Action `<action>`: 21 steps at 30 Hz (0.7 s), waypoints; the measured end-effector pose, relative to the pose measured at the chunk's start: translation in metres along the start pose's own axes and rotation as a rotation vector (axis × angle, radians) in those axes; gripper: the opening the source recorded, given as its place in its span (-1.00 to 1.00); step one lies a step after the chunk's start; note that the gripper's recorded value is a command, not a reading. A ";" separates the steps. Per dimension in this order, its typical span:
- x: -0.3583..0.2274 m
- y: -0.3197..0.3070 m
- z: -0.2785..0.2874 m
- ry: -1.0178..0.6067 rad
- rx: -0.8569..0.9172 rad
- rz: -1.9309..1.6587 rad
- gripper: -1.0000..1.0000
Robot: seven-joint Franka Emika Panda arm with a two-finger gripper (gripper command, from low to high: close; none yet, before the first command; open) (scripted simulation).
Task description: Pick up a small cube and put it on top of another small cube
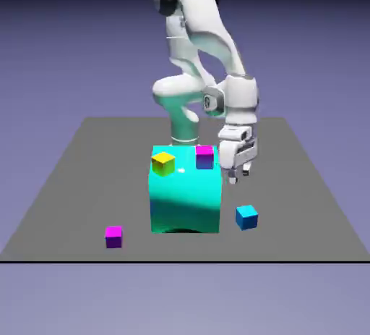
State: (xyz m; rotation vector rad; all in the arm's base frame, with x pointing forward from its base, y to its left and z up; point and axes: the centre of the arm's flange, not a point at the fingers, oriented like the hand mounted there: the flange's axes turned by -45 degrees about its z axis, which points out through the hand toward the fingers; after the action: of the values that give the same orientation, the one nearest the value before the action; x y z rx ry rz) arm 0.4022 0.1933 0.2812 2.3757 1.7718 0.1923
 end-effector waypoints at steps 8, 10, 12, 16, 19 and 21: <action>0.046 -0.070 0.078 -0.288 0.093 -0.619 0.00; 0.047 -0.072 0.080 -0.294 0.095 -0.632 0.00; 0.043 -0.073 0.105 -0.295 0.093 -0.631 0.00; 0.032 -0.076 0.147 -0.294 0.095 -0.632 -1.00; 0.035 -0.075 0.135 -0.295 0.094 -0.632 -1.00; 0.041 -0.073 0.111 -0.296 0.093 -0.631 -1.00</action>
State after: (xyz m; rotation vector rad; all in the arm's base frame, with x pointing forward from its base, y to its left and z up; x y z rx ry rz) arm 0.3682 0.2466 0.1575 1.6598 2.2838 -0.3119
